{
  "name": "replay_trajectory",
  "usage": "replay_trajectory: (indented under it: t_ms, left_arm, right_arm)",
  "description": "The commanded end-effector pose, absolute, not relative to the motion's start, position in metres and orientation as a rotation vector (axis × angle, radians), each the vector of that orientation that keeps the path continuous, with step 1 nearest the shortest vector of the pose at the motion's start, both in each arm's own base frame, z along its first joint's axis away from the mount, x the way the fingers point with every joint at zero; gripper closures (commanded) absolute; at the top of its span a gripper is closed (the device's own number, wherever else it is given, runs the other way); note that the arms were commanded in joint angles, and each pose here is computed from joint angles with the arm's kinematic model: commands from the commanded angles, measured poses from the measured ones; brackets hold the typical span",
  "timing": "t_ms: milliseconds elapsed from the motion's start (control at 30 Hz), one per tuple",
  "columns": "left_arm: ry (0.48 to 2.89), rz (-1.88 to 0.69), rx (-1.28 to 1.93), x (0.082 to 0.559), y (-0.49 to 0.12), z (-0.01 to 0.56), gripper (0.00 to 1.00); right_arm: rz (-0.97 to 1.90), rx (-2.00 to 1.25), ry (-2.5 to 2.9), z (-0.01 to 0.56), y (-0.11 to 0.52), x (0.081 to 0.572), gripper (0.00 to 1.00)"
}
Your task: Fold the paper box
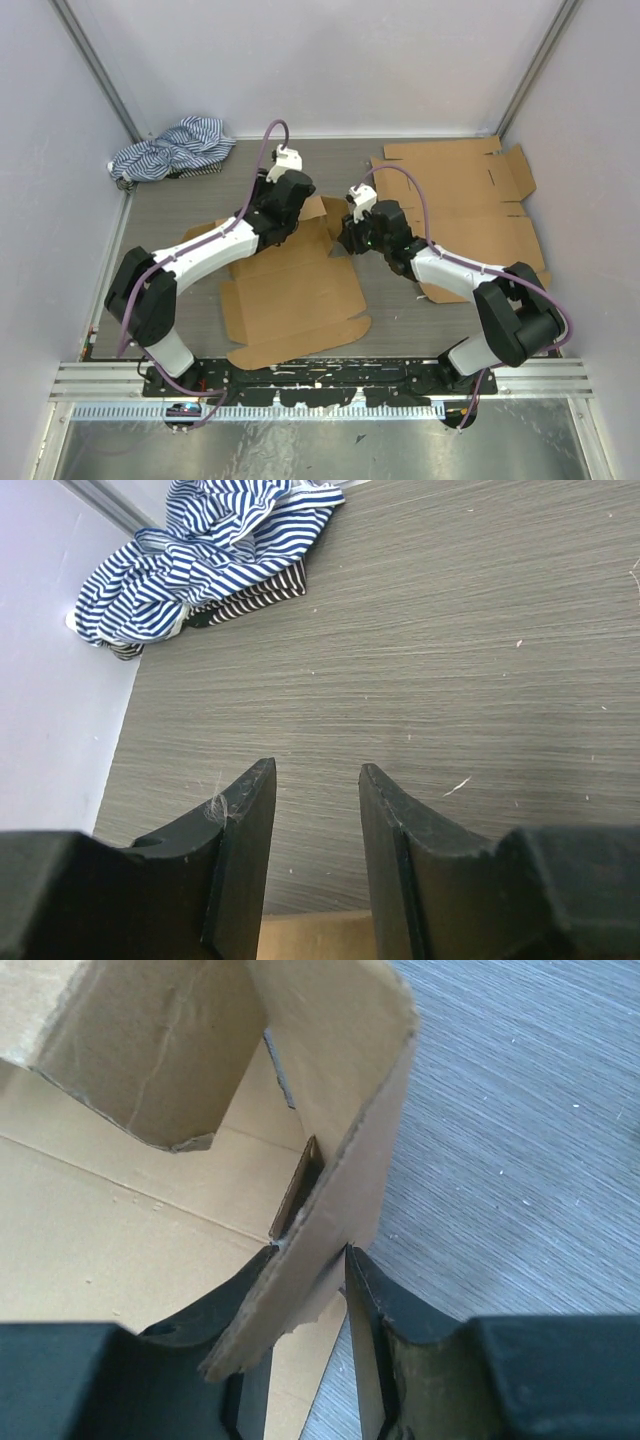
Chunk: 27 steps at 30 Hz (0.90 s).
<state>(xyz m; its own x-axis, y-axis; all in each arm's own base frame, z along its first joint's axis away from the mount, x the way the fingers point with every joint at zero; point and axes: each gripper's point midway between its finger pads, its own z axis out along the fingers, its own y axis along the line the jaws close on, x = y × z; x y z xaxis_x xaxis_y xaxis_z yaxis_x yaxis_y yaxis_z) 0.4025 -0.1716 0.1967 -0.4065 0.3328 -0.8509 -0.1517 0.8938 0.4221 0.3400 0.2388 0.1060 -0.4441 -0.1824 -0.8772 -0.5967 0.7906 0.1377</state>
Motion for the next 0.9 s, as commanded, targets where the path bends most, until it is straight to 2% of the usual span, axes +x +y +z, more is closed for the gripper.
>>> replay_trajectory:
  t_ms: [0, 400, 567, 700, 867]
  left_arm:
    - [2.006, 0.571, 0.254, 0.392, -0.179, 0.163, 0.53]
    - [2.02, 0.597, 0.268, 0.392, -0.179, 0.158, 0.54]
    - [2.021, 0.594, 0.269, 0.391, -0.179, 0.158, 0.54]
    - [2.02, 0.586, 0.271, 0.392, -0.182, 0.158, 0.54]
    - [2.021, 0.592, 0.278, 0.391, -0.183, 0.157, 0.54]
  right_arm:
    - [0.567, -0.631, 1.916, 0.147, 0.25, 0.345, 0.6]
    - [0.511, -0.591, 1.748, 0.237, 0.232, 0.344, 0.52]
    - [0.469, -0.399, 1.698, 0.269, 0.19, 0.377, 0.54]
    - [0.52, -0.291, 1.745, 0.239, 0.16, 0.423, 0.53]
    - [0.666, -0.504, 1.743, 0.195, 0.186, 0.434, 0.51]
